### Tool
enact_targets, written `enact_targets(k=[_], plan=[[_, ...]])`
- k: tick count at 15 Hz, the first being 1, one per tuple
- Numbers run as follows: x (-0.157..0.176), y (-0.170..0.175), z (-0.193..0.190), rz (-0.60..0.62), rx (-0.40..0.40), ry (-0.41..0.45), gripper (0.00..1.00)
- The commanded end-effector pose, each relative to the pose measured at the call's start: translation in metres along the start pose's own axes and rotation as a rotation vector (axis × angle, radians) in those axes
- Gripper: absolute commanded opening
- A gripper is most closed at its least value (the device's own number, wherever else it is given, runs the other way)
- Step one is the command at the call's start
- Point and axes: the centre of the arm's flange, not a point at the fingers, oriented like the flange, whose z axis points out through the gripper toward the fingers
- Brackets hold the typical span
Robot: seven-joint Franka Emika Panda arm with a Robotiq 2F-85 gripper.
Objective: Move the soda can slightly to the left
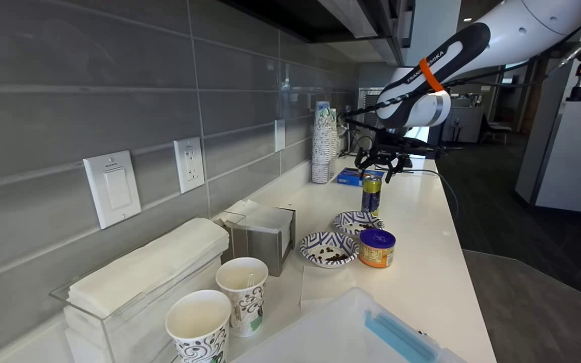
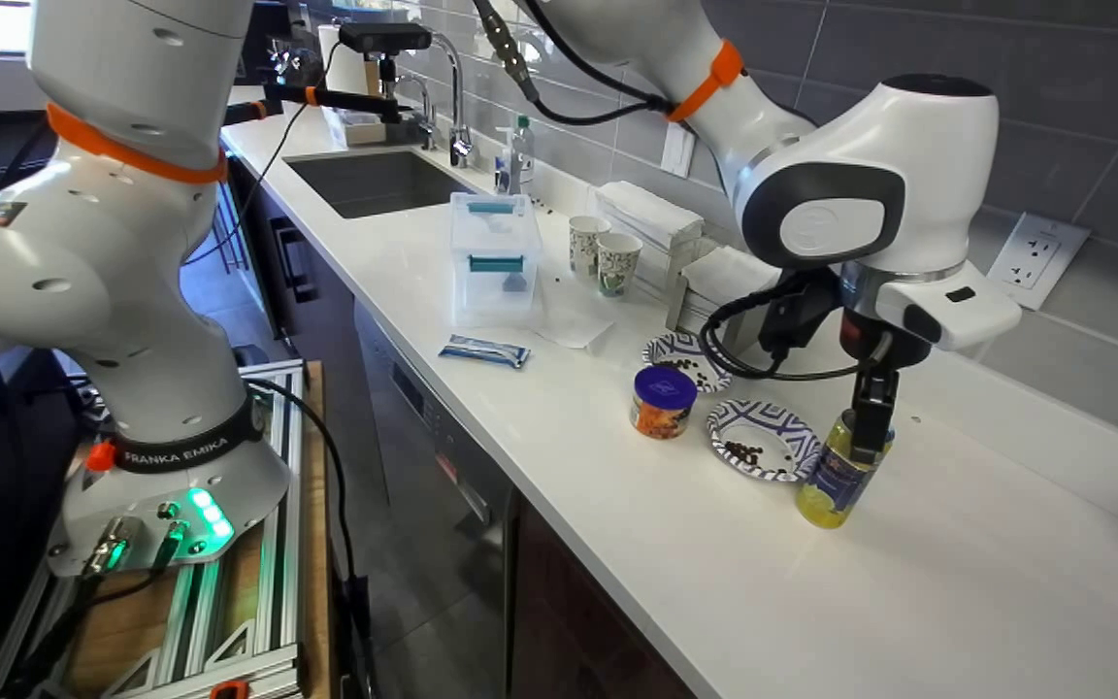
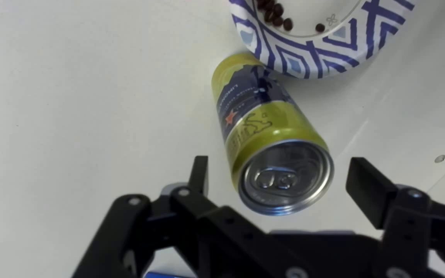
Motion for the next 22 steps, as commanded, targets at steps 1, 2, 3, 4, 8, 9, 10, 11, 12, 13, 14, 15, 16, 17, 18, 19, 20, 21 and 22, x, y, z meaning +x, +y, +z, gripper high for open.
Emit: enact_targets(k=[1,2,3,4,8,9,10,11,12,13,14,15,16,17,18,19,20,21,22], plan=[[0.000,-0.011,0.001,-0.006,-0.054,-0.013,0.62],[-0.002,-0.012,0.000,-0.011,-0.066,-0.017,0.52],[-0.003,-0.013,-0.001,-0.018,-0.075,-0.019,0.45],[-0.003,-0.014,-0.002,-0.022,-0.081,-0.021,0.39],[-0.003,-0.014,-0.004,-0.046,-0.102,-0.037,0.38],[-0.004,-0.013,-0.006,-0.053,-0.105,-0.036,0.38],[-0.004,-0.011,-0.011,-0.068,-0.104,-0.036,0.38],[-0.003,-0.010,-0.015,-0.078,-0.102,-0.031,0.38],[-0.004,-0.007,-0.020,-0.094,-0.089,-0.024,0.38],[-0.002,-0.004,-0.027,-0.108,-0.076,-0.006,0.38],[-0.002,0.000,-0.035,-0.119,-0.061,-0.013,0.38],[-0.003,0.003,-0.044,-0.138,-0.048,-0.005,0.38],[-0.005,0.007,-0.054,-0.159,-0.035,-0.002,0.38],[-0.006,0.011,-0.064,-0.182,-0.028,0.004,0.38],[-0.009,0.016,-0.075,-0.208,-0.020,0.000,0.38],[-0.012,0.019,-0.086,-0.240,-0.015,-0.002,0.38],[-0.019,0.023,-0.097,-0.283,0.005,-0.022,0.38],[-0.027,0.026,-0.107,-0.323,0.027,-0.051,0.38],[-0.037,0.026,-0.118,-0.367,0.054,-0.083,0.38]])
